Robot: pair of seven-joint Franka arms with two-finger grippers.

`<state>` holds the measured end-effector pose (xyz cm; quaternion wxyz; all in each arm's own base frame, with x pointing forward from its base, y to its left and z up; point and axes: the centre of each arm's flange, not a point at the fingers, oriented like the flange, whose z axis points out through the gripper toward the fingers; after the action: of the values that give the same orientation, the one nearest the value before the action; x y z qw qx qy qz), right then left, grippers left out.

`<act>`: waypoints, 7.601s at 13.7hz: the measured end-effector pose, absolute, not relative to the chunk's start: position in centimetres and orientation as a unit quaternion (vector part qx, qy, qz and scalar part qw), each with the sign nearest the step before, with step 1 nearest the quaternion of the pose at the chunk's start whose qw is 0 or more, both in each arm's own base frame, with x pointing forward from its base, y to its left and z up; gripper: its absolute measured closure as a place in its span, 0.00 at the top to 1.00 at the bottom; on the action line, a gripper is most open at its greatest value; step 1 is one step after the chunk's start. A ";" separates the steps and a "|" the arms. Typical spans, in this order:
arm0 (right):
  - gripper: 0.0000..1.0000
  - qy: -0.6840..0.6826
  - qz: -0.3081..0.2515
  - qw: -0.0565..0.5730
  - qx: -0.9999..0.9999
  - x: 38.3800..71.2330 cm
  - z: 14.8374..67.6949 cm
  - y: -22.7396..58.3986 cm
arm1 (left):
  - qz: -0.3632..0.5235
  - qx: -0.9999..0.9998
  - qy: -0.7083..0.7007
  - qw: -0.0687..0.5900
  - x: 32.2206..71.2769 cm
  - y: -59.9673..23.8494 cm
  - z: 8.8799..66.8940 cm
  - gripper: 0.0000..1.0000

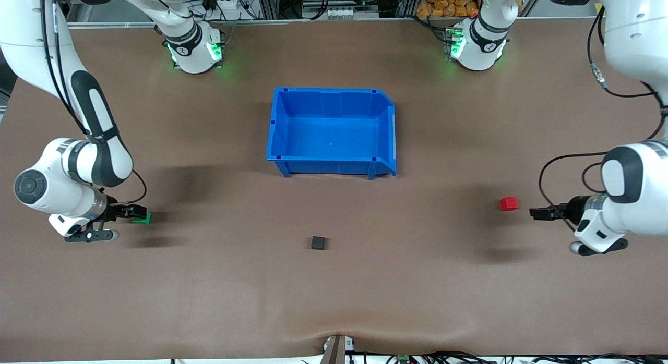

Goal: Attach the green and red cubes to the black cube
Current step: 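Reach the right gripper to the green cube while the left gripper reaches the red cube, then close the right gripper on the green cube while the left gripper grips red, then carry the green cube with the right gripper while the left gripper carries red, then lower the red cube against the black cube with the left gripper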

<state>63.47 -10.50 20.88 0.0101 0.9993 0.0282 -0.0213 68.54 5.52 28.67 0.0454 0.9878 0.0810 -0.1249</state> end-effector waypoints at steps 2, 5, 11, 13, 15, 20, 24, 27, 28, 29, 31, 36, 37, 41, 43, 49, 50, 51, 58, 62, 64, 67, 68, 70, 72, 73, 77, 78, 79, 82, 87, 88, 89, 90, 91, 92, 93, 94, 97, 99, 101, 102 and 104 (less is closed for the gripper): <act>1.00 0.028 -0.029 0.009 0.999 63.2 19.8 -10.5 | -0.141 0.986 0.073 0.053 68.6 3.5 25.5 1.00; 1.00 0.029 -0.039 0.007 0.999 62.9 18.7 -10.3 | -0.163 0.983 0.067 0.047 68.3 0.2 22.4 1.00; 1.00 0.027 -0.040 0.005 0.999 62.7 18.4 -10.1 | -0.164 0.985 0.050 0.000 68.3 1.6 20.4 1.00; 1.00 0.027 -0.040 0.004 0.999 62.7 18.4 -10.1 | -0.164 0.985 0.046 -0.008 68.3 1.8 20.0 1.00; 1.00 0.027 -0.040 0.004 0.999 62.7 18.4 -10.0 | -0.169 0.985 0.045 -0.008 68.2 1.7 19.2 1.00; 1.00 0.031 -0.030 0.004 0.999 63.0 18.6 -9.5 | -0.178 0.984 0.029 -0.005 67.9 1.6 18.0 0.85; 0.93 0.032 -0.030 0.004 0.999 63.0 18.5 -9.4 | -0.180 0.983 0.024 -0.004 67.8 1.5 17.7 0.67; 0.79 0.032 -0.031 0.004 0.999 62.9 18.5 -9.4 | -0.183 0.983 0.023 -0.004 67.7 1.4 17.3 0.67; 0.67 0.032 -0.031 0.004 0.999 62.9 18.4 -9.4 | -0.185 0.982 0.023 -0.004 67.6 1.4 17.2 0.67; 0.57 0.032 -0.031 0.004 0.999 62.9 18.4 -9.4 | -0.187 0.982 0.023 -0.004 67.6 1.4 17.1 0.66; 0.39 0.032 -0.030 0.004 0.999 62.9 18.5 -9.4 | -0.189 0.982 0.023 -0.004 67.5 1.4 17.0 0.64; 0.39 0.032 -0.028 0.005 0.999 63.0 18.5 -9.4 | -0.194 0.981 0.022 -0.004 67.2 1.3 16.8 0.48; 0.39 0.032 -0.028 0.005 0.999 63.0 18.5 -9.4 | -0.194 0.981 0.021 -0.003 67.2 1.3 16.8 0.39; 0.39 0.055 -0.026 0.005 0.998 63.1 18.6 -9.5 | -0.193 0.981 0.026 0.007 67.3 1.1 16.8 0.39; 0.39 0.081 -0.025 0.005 0.996 63.1 18.7 -10.0 | -0.195 0.980 0.041 0.029 67.2 0.7 16.7 0.39; 0.39 0.167 -0.006 0.011 0.986 63.7 20.6 -11.5 | -0.198 0.970 0.129 0.050 67.5 -2.3 16.6 0.39; 0.39 0.190 -0.001 0.013 0.982 63.9 21.3 -11.7 | -0.196 0.968 0.146 0.054 67.9 -3.4 16.7 0.39; 0.39 0.214 0.005 0.015 0.977 64.2 22.0 -11.9 | -0.193 0.965 0.167 0.061 68.3 -4.4 16.7 0.39; 0.39 0.458 0.043 0.048 0.887 67.3 26.9 -12.9 | -0.165 0.923 0.335 0.095 70.0 -13.3 17.3 0.39; 0.39 0.571 0.053 0.053 0.818 69.5 30.5 -11.1 | -0.157 0.883 0.431 0.097 70.1 -19.5 18.1 0.39; 0.39 0.599 0.065 0.050 0.797 71.0 33.0 -8.5 | -0.167 0.854 0.478 0.120 70.1 -21.6 18.6 0.39; 0.39 0.627 0.075 0.049 0.774 72.7 33.4 -3.4 | -0.184 0.812 0.532 0.155 70.2 -23.5 18.9 0.39; 0.39 0.635 0.076 0.047 0.767 73.2 32.7 -1.9 | -0.182 0.800 0.549 0.161 70.2 -24.3 18.9 0.39; 0.39 0.647 0.083 0.039 0.757 74.0 31.3 1.0 | -0.167 0.780 0.579 0.169 70.0 -26.7 18.9 0.39; 0.39 0.651 0.093 0.029 0.753 74.8 30.5 3.1 | -0.163 0.764 0.600 0.173 69.5 -30.0 18.7 0.39; 0.39 0.651 0.099 0.024 0.752 75.2 30.1 3.9 | -0.162 0.756 0.610 0.174 69.3 -31.6 18.6 0.39; 0.39 0.657 0.116 0.009 0.745 76.1 29.0 7.4 | -0.153 0.724 0.648 0.183 69.1 -34.7 16.7 0.39; 0.39 0.662 0.116 0.008 0.740 76.2 28.7 8.4 | -0.153 0.712 0.660 0.186 69.4 -34.9 16.3 0.39; 0.39 0.668 0.117 0.006 0.735 76.2 28.6 9.6 | -0.153 0.701 0.670 0.189 69.7 -35.2 16.3 0.39; 0.39 0.681 0.125 -0.011 0.722 75.8 27.6 14.3 | -0.153 0.690 0.679 0.199 70.2 -36.9 16.4 0.39; 0.39 0.692 0.136 -0.028 0.709 76.1 25.6 18.6 | -0.150 0.677 0.689 0.212 69.7 -39.3 16.6 0.39; 0.39 0.692 0.134 -0.030 0.708 76.1 25.4 18.7 | -0.150 0.676 0.689 0.213 69.5 -39.7 16.6 0.39; 0.39 0.693 0.130 -0.033 0.709 76.0 25.2 18.6 | -0.148 0.675 0.690 0.215 69.5 -39.8 16.3 0.39; 0.39 0.694 0.122 -0.039 0.709 75.9 25.0 18.6 | -0.148 0.672 0.693 0.216 69.5 -39.9 16.1 0.39; 0.39 0.695 0.116 -0.045 0.708 75.7 25.0 18.6 | -0.148 0.667 0.697 0.217 69.5 -39.9 16.0 0.39; 0.39 0.696 0.112 -0.048 0.708 75.6 25.0 18.8 | -0.148 0.664 0.699 0.219 69.6 -39.9 16.1 0.39; 0.39 0.693 0.112 -0.052 0.710 75.6 25.0 18.9 | -0.148 0.662 0.701 0.221 69.7 -40.0 16.3 0.39; 0.39 0.687 0.112 -0.056 0.716 75.5 25.0 19.1 | -0.148 0.661 0.701 0.221 69.6 -40.2 16.3 0.39; 0.39 0.681 0.110 -0.059 0.722 75.4 25.1 19.7 | -0.144 0.660 0.701 0.227 69.1 -41.2 15.8 0.39; 0.39 0.679 0.104 -0.063 0.724 75.3 25.0 19.4 | -0.143 0.659 0.702 0.230 69.0 -41.5 15.8 0.39; 0.39 0.678 0.103 -0.065 0.725 75.3 25.0 19.3 | -0.142 0.659 0.701 0.231 69.0 -41.6 15.8 0.39; 0.39 0.678 0.103 -0.065 0.725 75.3 25.0 19.4 | -0.142 0.659 0.701 0.232 68.9 -41.8 15.8 0.39; 0.39 0.678 0.101 -0.067 0.725 75.2 24.9 19.4 | -0.141 0.659 0.700 0.234 68.8 -42.1 15.8 0.39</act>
<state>75.22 19.38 24.94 -0.0673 0.7254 0.6776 0.1006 68.77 -42.11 15.78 0.2340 0.6595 0.7004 -0.1407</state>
